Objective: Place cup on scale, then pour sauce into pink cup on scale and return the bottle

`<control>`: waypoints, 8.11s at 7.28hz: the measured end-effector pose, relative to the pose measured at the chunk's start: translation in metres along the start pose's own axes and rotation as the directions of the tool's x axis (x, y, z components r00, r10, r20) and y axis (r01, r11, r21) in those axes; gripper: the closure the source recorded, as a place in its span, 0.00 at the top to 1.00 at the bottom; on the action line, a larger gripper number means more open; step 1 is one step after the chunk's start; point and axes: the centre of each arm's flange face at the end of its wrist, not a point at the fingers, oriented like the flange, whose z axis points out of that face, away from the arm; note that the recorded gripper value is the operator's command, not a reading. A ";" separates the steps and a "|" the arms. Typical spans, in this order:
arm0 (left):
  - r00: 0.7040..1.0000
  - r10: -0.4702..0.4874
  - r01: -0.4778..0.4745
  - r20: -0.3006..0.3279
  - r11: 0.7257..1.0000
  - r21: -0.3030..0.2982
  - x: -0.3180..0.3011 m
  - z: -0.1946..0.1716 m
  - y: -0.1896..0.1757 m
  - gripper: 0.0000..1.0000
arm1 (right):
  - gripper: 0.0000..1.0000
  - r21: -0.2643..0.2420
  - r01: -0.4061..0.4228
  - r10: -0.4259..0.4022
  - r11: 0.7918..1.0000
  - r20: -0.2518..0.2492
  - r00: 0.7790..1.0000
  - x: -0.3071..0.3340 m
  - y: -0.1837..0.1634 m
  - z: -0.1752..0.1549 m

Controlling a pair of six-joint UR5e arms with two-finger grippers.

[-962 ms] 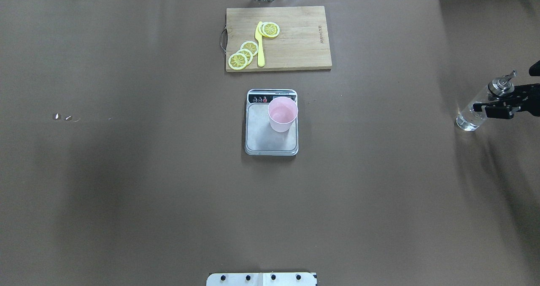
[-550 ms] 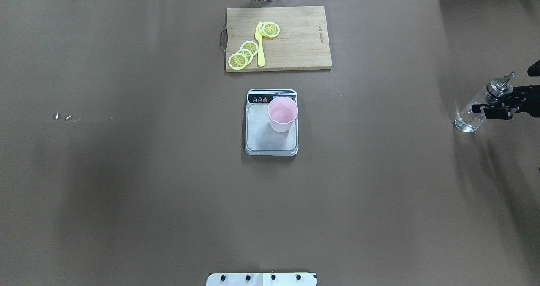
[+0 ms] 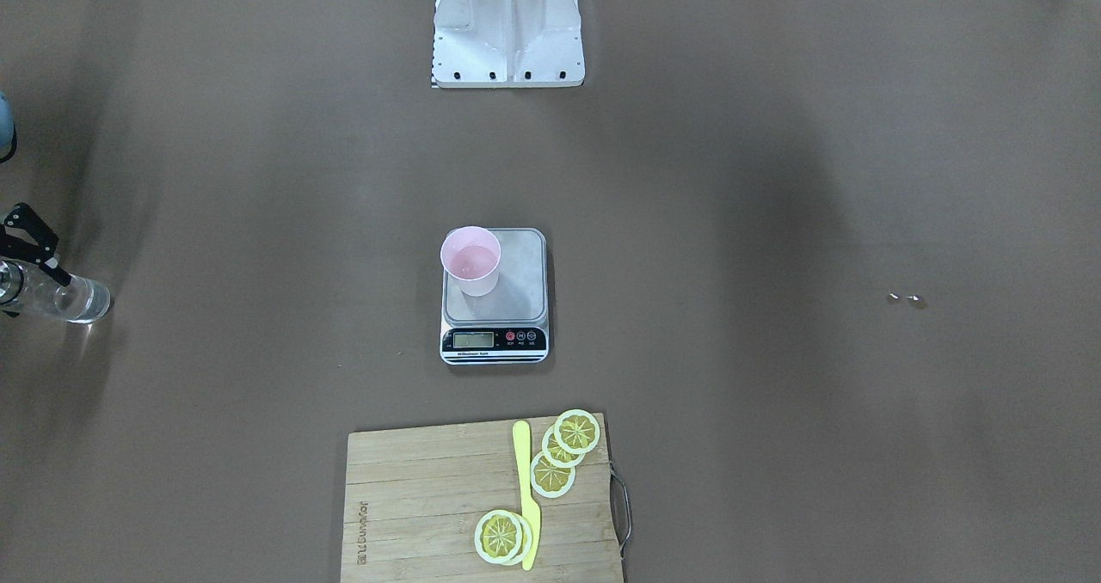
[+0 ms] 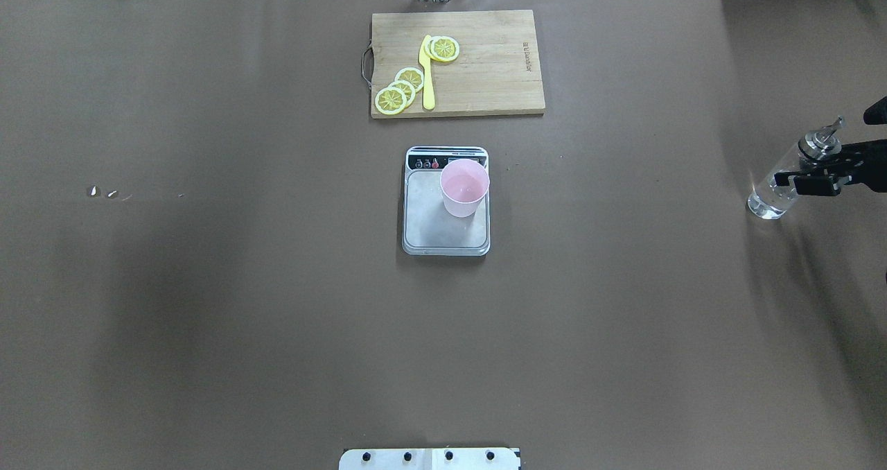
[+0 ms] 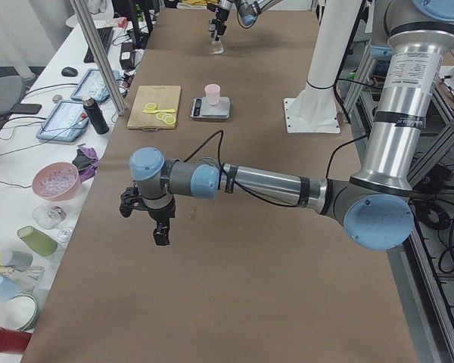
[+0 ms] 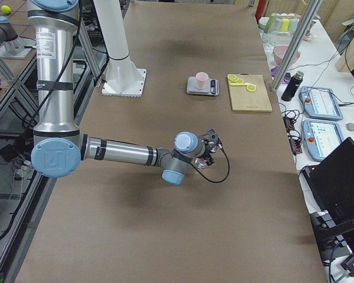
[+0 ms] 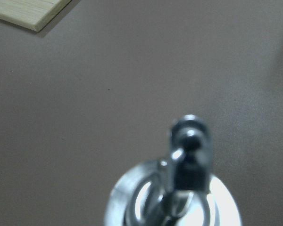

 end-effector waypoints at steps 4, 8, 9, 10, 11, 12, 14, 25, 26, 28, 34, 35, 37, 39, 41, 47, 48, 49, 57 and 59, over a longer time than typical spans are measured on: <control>1.000 0.000 0.000 0.000 1.000 0.000 0.000 0.000 0.001 0.98 | 0.84 -0.009 -0.006 0.006 1.000 -0.006 1.000 0.001 0.002 -0.002; 1.000 -0.002 0.002 0.001 1.000 0.000 -0.001 0.000 0.002 0.98 | 0.98 -0.012 -0.011 0.011 1.000 -0.011 1.000 0.000 -0.001 -0.004; 1.000 -0.002 0.002 0.001 1.000 -0.001 -0.002 0.000 0.002 0.98 | 0.99 -0.011 -0.013 0.013 1.000 -0.010 1.000 -0.001 -0.002 -0.005; 1.000 -0.003 0.003 0.001 1.000 -0.001 -0.002 0.000 0.002 0.98 | 0.99 -0.008 -0.016 0.016 1.000 -0.007 1.000 -0.003 -0.003 -0.005; 1.000 -0.003 0.003 0.001 1.000 -0.001 -0.002 0.001 0.003 0.98 | 1.00 -0.006 -0.019 0.019 1.000 -0.005 1.000 -0.005 -0.005 -0.007; 1.000 -0.003 0.003 0.000 1.000 -0.002 -0.002 0.001 0.003 0.98 | 1.00 -0.007 -0.023 0.023 1.000 -0.002 1.000 -0.008 -0.008 -0.008; 1.000 -0.003 0.003 0.001 1.000 -0.003 -0.002 0.002 0.003 0.98 | 1.00 -0.025 -0.033 0.034 0.999 0.023 0.999 -0.015 -0.006 -0.014; 1.000 -0.003 0.003 0.000 1.000 0.000 -0.001 0.000 0.003 0.98 | 1.00 -0.079 -0.077 0.082 0.994 0.071 0.994 -0.009 0.023 -0.036; 1.000 -0.003 0.003 0.001 1.000 0.001 -0.001 0.000 0.003 0.98 | 1.00 -0.080 -0.079 0.085 0.994 0.069 0.994 -0.008 0.023 -0.037; 1.000 -0.005 0.005 0.000 1.000 0.002 -0.001 -0.001 0.004 0.98 | 1.00 -0.093 -0.088 0.096 0.992 0.078 0.992 -0.006 0.028 -0.040; 1.000 -0.005 0.005 0.000 1.000 0.002 -0.001 -0.001 0.004 0.98 | 1.00 -0.182 -0.167 0.191 0.969 0.124 0.974 -0.002 0.042 -0.058; 1.000 -0.005 0.005 0.000 1.000 0.002 -0.001 -0.001 0.004 0.98 | 1.00 -0.193 -0.181 0.206 0.964 0.120 0.971 0.000 0.048 -0.062; 1.000 -0.003 0.003 0.000 1.000 0.003 0.000 -0.002 0.004 0.98 | 1.00 -0.213 -0.206 0.232 0.955 0.106 0.967 0.004 0.063 -0.069; 1.000 -0.002 0.002 0.000 1.000 0.004 0.001 -0.002 0.003 0.98 | 1.00 -0.228 -0.238 0.265 0.944 0.093 0.960 0.012 0.083 -0.079; 1.000 0.002 -0.002 -0.001 1.000 0.005 0.003 -0.004 0.000 0.98 | 1.00 -0.232 -0.281 0.304 0.931 0.066 0.950 0.023 0.096 -0.089; 1.000 0.013 -0.013 -0.002 1.000 0.009 0.010 -0.006 -0.005 0.98 | 1.00 -0.216 -0.423 0.393 0.880 -0.170 0.904 0.094 0.013 -0.106; 1.000 0.014 -0.014 -0.002 1.000 0.010 0.011 -0.006 -0.005 0.98 | 1.00 -0.219 -0.437 0.394 0.872 -0.212 0.894 0.107 -0.014 -0.109; 1.000 0.015 -0.015 -0.003 1.000 0.011 0.012 -0.007 -0.006 0.98 | 1.00 -0.230 -0.445 0.393 0.865 -0.241 0.888 0.121 -0.035 -0.114; 1.000 0.014 -0.013 -0.002 1.000 0.007 0.012 -0.007 -0.006 0.98 | 1.00 -0.294 -0.498 0.378 0.816 -0.381 0.844 0.177 -0.052 -0.140; 1.000 0.013 -0.013 -0.001 1.000 0.007 0.011 -0.007 -0.006 0.98 | 1.00 -0.293 -0.489 0.357 0.822 -0.405 0.842 0.173 -0.042 -0.145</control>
